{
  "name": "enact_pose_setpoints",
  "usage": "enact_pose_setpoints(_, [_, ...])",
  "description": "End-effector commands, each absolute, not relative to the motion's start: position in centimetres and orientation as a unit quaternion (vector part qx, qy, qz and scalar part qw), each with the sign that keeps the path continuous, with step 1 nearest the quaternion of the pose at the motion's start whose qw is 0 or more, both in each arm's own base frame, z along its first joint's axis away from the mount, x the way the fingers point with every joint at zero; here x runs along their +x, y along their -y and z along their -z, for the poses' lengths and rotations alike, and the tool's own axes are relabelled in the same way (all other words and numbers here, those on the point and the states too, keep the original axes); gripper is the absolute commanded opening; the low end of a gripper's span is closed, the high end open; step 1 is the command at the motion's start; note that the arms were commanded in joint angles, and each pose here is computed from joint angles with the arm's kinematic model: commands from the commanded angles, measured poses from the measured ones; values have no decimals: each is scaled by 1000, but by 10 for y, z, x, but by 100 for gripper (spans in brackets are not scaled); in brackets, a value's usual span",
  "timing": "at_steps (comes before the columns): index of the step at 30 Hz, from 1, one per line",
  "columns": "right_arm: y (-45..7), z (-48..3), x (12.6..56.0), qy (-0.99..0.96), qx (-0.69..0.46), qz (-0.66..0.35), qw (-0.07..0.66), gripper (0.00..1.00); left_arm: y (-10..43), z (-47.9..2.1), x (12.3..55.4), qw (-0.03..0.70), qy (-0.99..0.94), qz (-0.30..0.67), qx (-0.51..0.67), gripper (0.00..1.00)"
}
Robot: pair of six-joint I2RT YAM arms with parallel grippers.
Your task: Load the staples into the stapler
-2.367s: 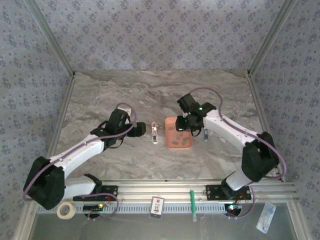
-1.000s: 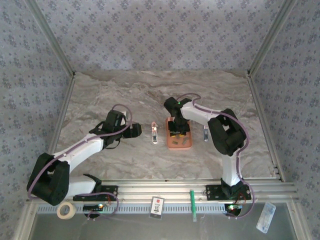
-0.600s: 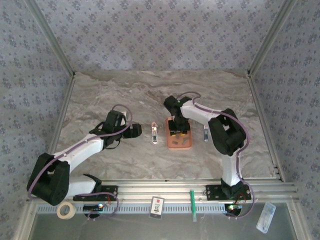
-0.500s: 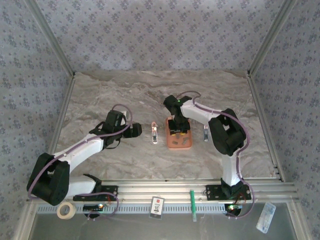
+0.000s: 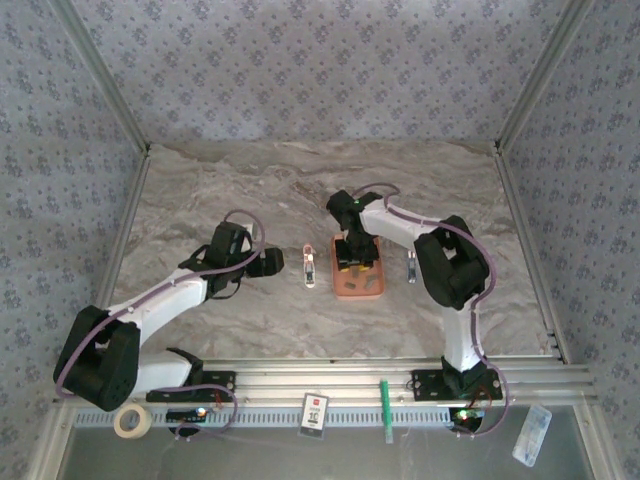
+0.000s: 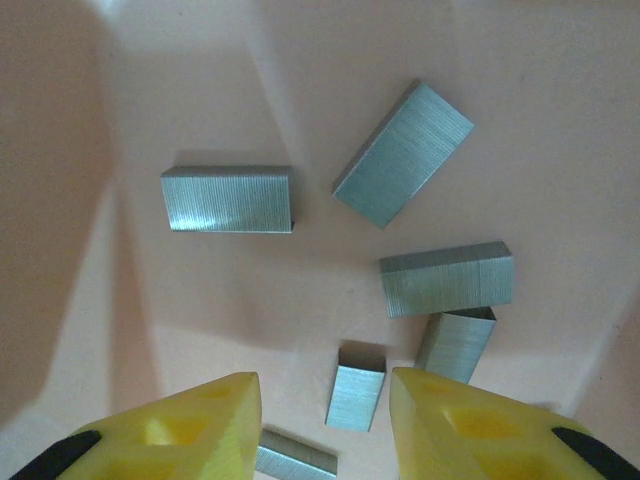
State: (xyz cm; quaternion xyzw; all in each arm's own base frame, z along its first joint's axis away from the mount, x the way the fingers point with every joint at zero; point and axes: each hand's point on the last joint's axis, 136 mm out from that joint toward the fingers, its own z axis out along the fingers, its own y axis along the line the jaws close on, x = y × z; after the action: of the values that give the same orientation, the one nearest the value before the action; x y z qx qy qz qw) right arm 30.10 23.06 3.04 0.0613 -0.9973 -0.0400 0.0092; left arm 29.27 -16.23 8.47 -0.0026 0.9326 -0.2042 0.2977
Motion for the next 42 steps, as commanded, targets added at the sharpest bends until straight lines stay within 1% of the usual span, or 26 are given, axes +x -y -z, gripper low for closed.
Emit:
enact_pose_setpoints(1, [-225,-28,300,997,63,32,22,40,164,-85,293,297,-930,217,-9,94])
enact_pose_setpoints(4, [-216,-28,300,998,64,8,23,43,164,-85,292,296,-930,218,-9,94])
enact_pose_setpoints(8, [-214,-29,300,997,70,-3,22,43,165,-85,293,297,-929,219,-8,94])
enact_pose_setpoints(16, [-227,-23,302,997,76,14,25,35,166,-85,293,297,-929,221,-7,94])
enact_pose_setpoints(21, [-226,-21,298,996,78,10,33,31,166,-86,293,298,-929,221,-4,94])
enact_pose_setpoints(26, [-226,-19,297,996,77,9,36,31,166,-86,293,298,-928,223,-6,94])
enact_pose_setpoints(33, [-227,-14,295,997,74,12,37,23,167,-89,293,300,-927,225,-5,94])
enact_pose_setpoints(38, [-226,-21,296,997,68,13,16,21,168,-104,297,317,-920,228,6,94])
enact_pose_setpoints(42, [-226,-34,301,998,60,23,-20,21,168,-119,303,331,-916,225,22,94])
